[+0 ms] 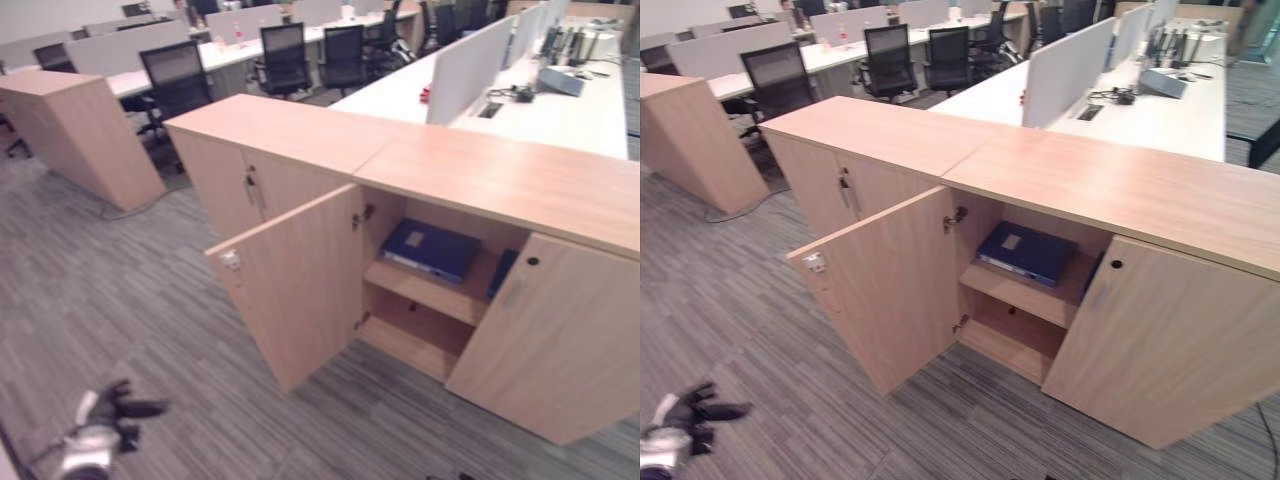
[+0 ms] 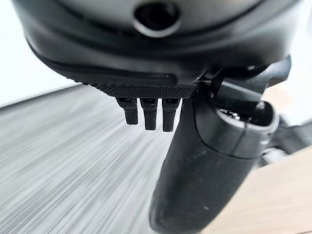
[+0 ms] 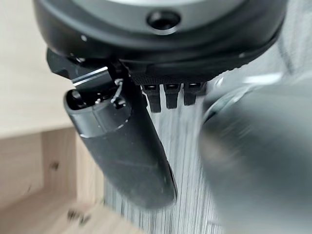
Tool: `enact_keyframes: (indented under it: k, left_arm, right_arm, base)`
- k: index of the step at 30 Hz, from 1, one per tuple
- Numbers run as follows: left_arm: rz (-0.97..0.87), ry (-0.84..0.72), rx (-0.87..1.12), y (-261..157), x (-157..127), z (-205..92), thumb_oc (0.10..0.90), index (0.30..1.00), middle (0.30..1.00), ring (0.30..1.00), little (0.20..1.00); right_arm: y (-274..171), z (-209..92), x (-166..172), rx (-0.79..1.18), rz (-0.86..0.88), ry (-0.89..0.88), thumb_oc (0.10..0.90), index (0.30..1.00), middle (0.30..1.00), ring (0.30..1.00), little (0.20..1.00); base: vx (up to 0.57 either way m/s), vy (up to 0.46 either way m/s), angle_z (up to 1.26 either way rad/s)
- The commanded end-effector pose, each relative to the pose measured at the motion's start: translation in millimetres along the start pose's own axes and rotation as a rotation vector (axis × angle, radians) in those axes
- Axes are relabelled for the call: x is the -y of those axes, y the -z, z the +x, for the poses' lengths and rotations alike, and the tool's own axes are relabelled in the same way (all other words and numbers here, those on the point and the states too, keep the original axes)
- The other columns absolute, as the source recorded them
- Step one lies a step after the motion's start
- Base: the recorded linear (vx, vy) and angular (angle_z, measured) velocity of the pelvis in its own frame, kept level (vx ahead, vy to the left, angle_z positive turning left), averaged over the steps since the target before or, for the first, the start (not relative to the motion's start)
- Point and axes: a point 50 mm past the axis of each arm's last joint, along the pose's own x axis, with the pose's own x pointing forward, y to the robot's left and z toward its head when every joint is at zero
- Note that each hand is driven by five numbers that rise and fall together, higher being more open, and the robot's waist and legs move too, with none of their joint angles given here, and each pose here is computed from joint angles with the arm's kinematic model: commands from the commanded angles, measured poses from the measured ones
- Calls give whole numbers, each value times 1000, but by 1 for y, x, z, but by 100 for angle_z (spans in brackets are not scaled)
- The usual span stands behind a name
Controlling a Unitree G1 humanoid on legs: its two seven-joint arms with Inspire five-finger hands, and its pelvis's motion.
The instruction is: Put the empty folder in the office cabinet
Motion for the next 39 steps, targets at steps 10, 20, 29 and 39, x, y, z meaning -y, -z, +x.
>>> enact_keyframes:
  k: [10,20,29,39]
  left_arm:
    - [140,-296,390,-180,-88,-14,800,900,900,900,900]
    - [216,-230,558,-244,-54,-31,800,900,900,900,900]
    - [309,-97,548,-243,-6,-26,800,900,900,900,900]
    - [261,138,322,-179,47,-6,800,900,900,900,900]
  right_arm:
    - [-35,3,-1,115,158,-35,800,900,900,900,900]
    - [-34,1,10,121,172,-22,800,900,900,900,900]
    - [-22,0,24,68,217,39,800,900,900,900,900]
    - [-20,1,23,21,193,49,800,900,900,900,900]
  base:
    - [10,18,-11]
    - [3,15,-2]
    - [-5,14,-2]
    - [0,0,0]
